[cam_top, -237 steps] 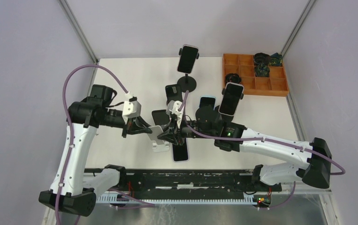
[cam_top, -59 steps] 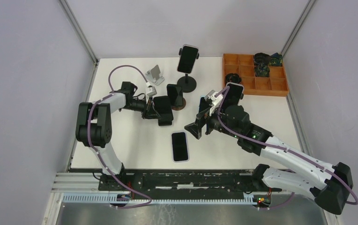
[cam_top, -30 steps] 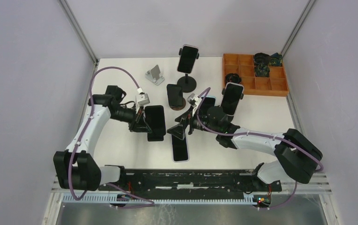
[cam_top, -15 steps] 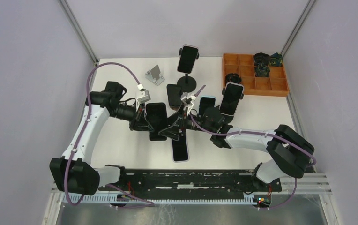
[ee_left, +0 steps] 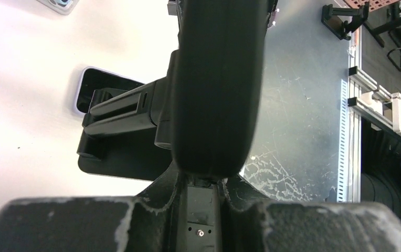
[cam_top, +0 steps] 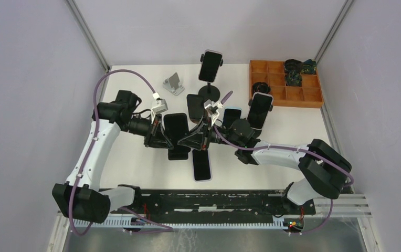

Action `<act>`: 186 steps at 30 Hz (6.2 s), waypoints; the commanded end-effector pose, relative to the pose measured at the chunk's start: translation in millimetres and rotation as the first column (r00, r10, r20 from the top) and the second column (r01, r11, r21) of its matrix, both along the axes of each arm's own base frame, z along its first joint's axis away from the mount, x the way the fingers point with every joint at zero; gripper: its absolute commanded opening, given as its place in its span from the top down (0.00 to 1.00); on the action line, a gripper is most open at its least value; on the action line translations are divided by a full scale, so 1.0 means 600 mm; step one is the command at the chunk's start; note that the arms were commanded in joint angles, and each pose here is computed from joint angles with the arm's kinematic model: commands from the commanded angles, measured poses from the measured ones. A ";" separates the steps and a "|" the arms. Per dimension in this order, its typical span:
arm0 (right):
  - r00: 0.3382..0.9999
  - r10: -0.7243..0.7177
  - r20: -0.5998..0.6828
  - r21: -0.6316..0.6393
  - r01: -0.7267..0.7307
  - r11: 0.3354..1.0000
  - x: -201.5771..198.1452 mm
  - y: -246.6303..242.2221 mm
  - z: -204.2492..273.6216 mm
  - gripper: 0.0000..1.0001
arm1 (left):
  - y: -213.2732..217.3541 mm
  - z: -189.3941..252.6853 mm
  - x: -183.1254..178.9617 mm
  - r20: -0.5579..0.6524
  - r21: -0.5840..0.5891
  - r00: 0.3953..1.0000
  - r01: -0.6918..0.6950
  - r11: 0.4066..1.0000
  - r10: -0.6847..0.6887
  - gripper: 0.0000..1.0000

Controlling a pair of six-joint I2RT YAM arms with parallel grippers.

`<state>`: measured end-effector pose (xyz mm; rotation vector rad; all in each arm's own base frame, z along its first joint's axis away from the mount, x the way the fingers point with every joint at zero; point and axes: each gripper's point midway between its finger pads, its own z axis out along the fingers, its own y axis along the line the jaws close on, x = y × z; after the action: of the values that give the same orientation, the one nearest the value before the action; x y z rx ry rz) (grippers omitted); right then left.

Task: Remove the phone from the phone stand
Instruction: Remove the phone from the phone stand, then move the phone to the center of the board.

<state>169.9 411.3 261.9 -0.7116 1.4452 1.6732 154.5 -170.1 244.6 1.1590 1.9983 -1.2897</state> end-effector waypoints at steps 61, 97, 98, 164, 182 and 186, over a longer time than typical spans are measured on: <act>0.912 0.308 0.271 0.276 -0.380 0.883 -0.179 -0.056 0.256 1.00 | 0.020 0.230 -0.066 0.767 -0.004 0.639 0.092 0.996 -0.056 0.00; 0.974 0.169 0.150 0.264 -0.204 0.943 -0.128 0.011 0.262 0.89 | -0.015 0.204 -0.097 0.783 -0.152 0.619 0.291 0.945 -0.064 0.98; 0.979 0.152 0.140 0.238 -0.182 0.954 -0.121 0.017 0.255 0.87 | -0.016 0.204 -0.098 0.781 -0.157 0.622 0.296 0.942 -0.065 0.98; 0.970 -0.207 -0.127 -0.784 0.030 0.620 -0.029 -0.233 -0.261 1.00 | -0.007 0.183 -0.060 0.826 -0.049 0.553 0.268 0.962 -0.112 0.98; 0.893 -0.362 -0.268 -0.746 0.046 0.664 0.028 -0.169 -0.321 1.00 | -0.001 0.175 -0.074 0.854 -0.005 0.500 0.289 0.957 -0.146 0.98; 0.868 -0.430 -0.248 -0.749 0.109 0.653 0.051 -0.172 -0.329 1.00 | 0.000 0.172 -0.075 0.853 0.000 0.500 0.284 0.959 -0.148 0.98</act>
<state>161.1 283.1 39.8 -0.6227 2.6236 0.9483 114.6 -168.1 337.2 1.5745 1.1070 -0.7105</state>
